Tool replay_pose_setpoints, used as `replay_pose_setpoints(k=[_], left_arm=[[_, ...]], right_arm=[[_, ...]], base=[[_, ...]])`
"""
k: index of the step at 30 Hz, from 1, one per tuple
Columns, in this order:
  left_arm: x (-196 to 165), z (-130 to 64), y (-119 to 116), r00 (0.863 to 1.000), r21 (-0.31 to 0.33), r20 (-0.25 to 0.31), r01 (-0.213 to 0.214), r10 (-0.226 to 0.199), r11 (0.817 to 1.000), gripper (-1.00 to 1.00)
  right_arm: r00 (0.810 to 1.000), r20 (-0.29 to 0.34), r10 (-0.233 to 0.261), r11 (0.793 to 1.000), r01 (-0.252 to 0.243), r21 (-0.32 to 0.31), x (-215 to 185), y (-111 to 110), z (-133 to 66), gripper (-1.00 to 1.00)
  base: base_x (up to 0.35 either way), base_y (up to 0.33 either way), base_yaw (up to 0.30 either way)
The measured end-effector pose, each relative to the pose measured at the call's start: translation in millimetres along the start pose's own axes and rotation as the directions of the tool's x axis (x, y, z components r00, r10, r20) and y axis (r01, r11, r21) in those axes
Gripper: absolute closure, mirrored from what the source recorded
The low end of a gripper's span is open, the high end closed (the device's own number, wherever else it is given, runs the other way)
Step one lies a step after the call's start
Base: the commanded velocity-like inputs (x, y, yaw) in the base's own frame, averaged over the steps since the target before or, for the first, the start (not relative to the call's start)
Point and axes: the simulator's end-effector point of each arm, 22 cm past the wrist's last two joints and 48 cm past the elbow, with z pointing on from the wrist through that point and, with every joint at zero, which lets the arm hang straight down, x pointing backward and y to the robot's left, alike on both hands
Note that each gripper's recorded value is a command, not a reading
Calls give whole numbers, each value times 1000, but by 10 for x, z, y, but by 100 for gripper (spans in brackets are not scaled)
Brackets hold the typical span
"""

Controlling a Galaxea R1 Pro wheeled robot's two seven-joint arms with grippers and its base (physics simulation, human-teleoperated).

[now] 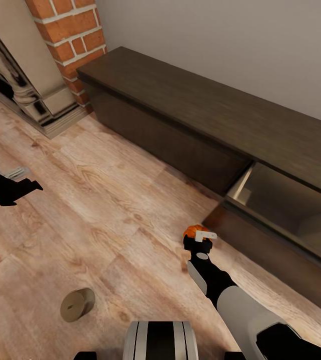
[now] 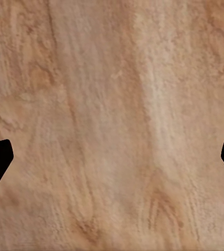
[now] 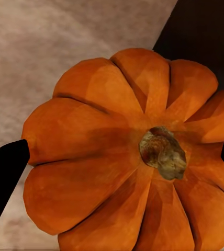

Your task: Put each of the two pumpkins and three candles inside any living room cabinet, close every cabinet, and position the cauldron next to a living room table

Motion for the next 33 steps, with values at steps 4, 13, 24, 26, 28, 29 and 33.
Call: replay_pose_setpoints(k=[4,13,24,26,28,29,33], left_arm=[[0,0,0,1000,0,0,0,0,1000,-100],[-46,-82,-7,1000,9,10,3,-3,1000,-100],[-207,-378,-28,998,29,53,16,-17,999,-100],[-228,-430,-40,998,35,58,16,-18,999,-100],[-242,-480,-57,998,40,63,17,-19,999,-100],[-251,-506,-63,998,43,65,17,-20,999,-100],[-287,-609,-75,997,51,74,19,-23,999,-100]], right_arm=[[1000,0,1,1000,-1,0,1,3,-1,100],[1000,10,12,1000,-12,-5,-67,24,-41,100],[980,197,-24,995,42,-87,-625,659,-648,100],[972,235,-21,995,42,-87,-726,754,-821,100],[973,231,-14,996,33,-81,-780,818,-1013,100],[976,218,-16,996,33,-78,-813,840,-1101,100],[997,80,-14,993,23,-117,-944,957,-1642,100]], base=[[-149,0,0],[-10,0,0],[0,0,0],[0,0,0],[0,0,0],[0,0,0],[0,0,0]])
